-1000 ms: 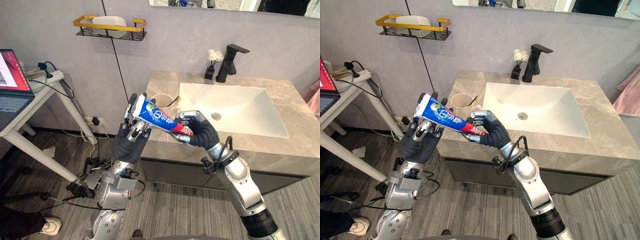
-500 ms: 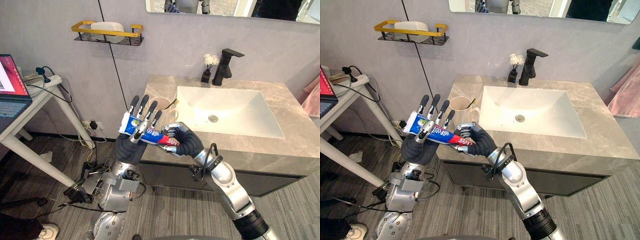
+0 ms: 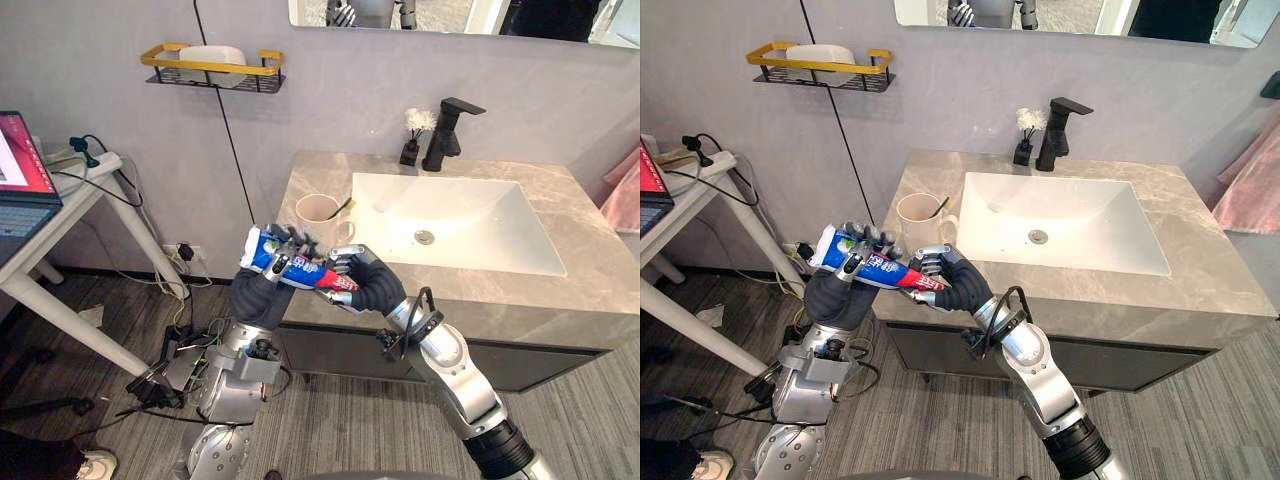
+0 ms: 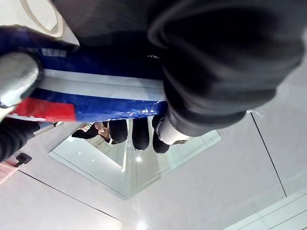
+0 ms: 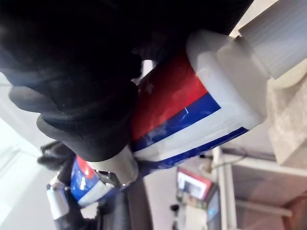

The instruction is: Organize washtable

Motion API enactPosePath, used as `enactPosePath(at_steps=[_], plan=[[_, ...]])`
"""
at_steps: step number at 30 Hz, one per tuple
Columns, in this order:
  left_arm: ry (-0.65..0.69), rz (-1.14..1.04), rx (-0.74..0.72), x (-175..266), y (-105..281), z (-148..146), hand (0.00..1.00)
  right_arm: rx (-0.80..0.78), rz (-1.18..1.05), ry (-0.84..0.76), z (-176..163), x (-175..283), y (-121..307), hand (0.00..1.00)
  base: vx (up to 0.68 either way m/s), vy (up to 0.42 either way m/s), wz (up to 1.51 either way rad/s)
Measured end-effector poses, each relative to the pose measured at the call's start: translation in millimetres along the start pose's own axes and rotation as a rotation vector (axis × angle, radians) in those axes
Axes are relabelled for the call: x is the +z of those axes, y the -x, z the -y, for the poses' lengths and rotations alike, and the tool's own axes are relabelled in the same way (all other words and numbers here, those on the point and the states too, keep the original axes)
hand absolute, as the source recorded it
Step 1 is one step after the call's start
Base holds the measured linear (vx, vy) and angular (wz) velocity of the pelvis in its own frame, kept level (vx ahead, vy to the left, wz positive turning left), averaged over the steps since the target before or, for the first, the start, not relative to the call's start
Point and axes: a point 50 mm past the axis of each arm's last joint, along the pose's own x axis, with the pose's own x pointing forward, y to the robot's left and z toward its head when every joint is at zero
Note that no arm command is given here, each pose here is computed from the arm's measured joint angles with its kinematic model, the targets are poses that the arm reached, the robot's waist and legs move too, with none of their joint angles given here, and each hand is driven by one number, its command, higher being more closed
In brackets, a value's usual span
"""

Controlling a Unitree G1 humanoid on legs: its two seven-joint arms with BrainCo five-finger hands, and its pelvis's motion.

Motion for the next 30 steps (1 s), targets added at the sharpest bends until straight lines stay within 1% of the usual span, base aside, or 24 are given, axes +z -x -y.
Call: enactPosePath(at_steps=[10, 11, 15, 18, 21, 23, 26, 30], plan=[[-0.025, 0.004, 0.029, -1.9, -0.5, -1.5, 1.00, -0.076, -0.015, -0.117, -9.8, -10.1, 7.3, 1.00, -0.01, -0.001, -0.10], [-0.035, 0.004, 0.032, -1.4, -0.6, -1.9, 1.00, -0.080, -0.016, -0.122, -10.2, -10.7, 7.8, 0.00, 0.00, -0.001, -0.05], [-0.072, 0.010, 0.042, -0.7, -1.0, -2.3, 1.00, -0.099, -0.034, -0.156, -11.4, -16.3, 9.9, 0.00, -0.01, 0.001, -0.17], [-0.116, 0.025, 0.016, 2.9, -6.5, -0.6, 1.00, -0.123, -0.057, -0.207, -10.1, -21.8, 18.1, 0.00, -0.01, 0.003, -0.11], [-0.204, 0.116, -0.032, 21.3, -22.8, 1.4, 1.00, -0.181, -0.106, -0.208, -0.4, -29.4, 28.5, 0.00, -0.01, -0.002, -0.05], [-0.252, 0.147, -0.045, 28.5, -29.0, 0.9, 1.00, -0.193, -0.112, -0.206, 2.6, -29.9, 29.7, 0.00, 0.00, -0.001, -0.04], [-0.305, 0.163, -0.041, 33.5, -31.2, -1.2, 1.00, -0.205, -0.114, -0.202, 5.8, -29.8, 30.9, 0.00, 0.00, 0.000, 0.00], [-0.375, 0.154, 0.014, 35.6, -34.6, -16.0, 1.00, -0.207, -0.117, -0.199, 6.8, -29.8, 30.9, 0.00, 0.00, 0.000, 0.00]])
